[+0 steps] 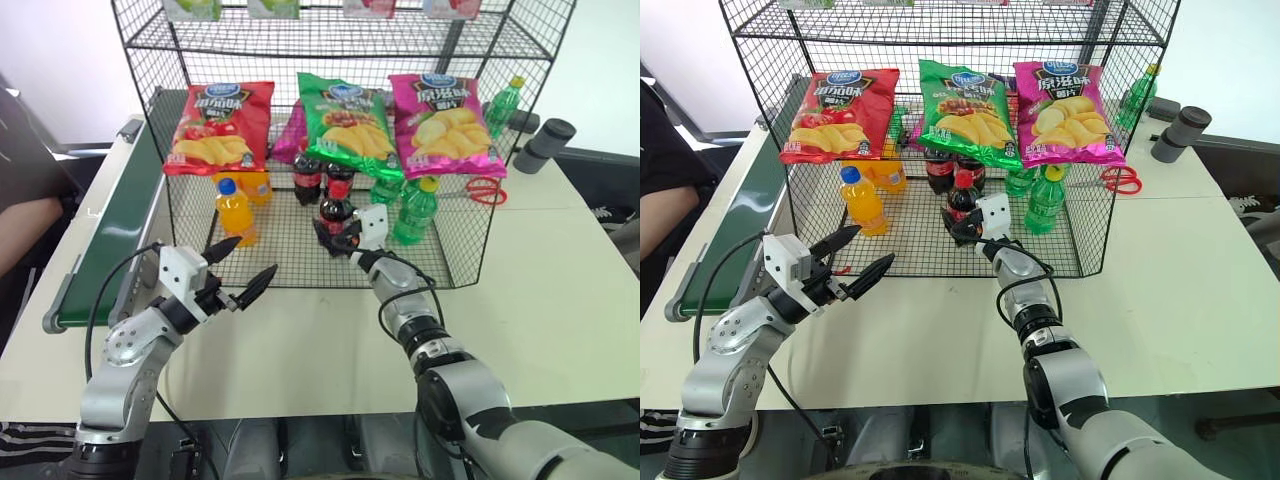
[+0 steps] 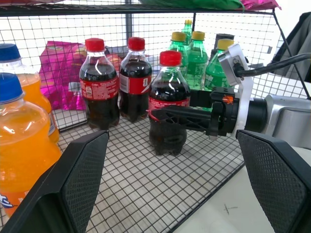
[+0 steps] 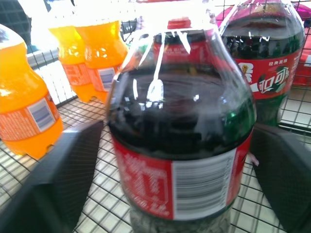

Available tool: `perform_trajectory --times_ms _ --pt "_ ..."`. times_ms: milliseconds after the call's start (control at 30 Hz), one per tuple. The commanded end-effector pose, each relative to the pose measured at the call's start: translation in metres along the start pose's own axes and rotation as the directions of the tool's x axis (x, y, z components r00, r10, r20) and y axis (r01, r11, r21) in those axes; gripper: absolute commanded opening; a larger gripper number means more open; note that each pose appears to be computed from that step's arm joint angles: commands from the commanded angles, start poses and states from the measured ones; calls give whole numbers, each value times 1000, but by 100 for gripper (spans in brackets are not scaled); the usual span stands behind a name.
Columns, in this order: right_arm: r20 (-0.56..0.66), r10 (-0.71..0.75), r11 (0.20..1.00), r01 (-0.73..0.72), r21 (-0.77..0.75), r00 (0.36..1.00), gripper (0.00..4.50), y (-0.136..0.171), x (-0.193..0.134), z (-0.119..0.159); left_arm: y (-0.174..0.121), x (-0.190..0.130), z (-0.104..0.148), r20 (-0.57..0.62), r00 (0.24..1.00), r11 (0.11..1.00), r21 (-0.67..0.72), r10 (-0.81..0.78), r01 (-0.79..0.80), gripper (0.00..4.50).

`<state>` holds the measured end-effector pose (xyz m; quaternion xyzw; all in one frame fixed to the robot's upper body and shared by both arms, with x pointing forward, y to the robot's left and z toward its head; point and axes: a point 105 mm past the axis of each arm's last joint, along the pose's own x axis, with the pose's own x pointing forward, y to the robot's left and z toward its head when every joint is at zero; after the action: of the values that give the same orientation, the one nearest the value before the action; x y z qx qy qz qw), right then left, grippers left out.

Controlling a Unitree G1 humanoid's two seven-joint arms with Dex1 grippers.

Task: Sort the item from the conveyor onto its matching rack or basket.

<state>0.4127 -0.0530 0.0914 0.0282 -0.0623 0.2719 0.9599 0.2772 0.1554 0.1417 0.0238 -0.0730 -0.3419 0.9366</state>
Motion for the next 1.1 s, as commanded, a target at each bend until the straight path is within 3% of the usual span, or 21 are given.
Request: perform_trajectory --times_ms 33,267,433,733,900,1100 --pt "71 9 999 -6 -43 997 449 0 3 18 -3 3 10 38 999 999 29 -18 16 450" --pt "113 24 993 -11 -117 993 449 -14 -15 27 -2 4 8 19 1000 1000 12 1 -1 450" --pt "127 44 984 -21 -179 991 449 -34 -45 40 3 5 7 1 1000 1000 13 13 -13 450" --pt "28 134 957 -122 -264 991 449 -53 -125 63 16 4 0 -45 998 999 24 37 -36 450" --pt "-44 113 948 -121 -294 993 449 -68 -171 84 26 -2 -6 -108 993 998 41 45 -41 450" --pt "-132 118 948 -151 -281 984 449 -71 -203 93 41 -10 -8 -149 987 996 77 61 -50 450"
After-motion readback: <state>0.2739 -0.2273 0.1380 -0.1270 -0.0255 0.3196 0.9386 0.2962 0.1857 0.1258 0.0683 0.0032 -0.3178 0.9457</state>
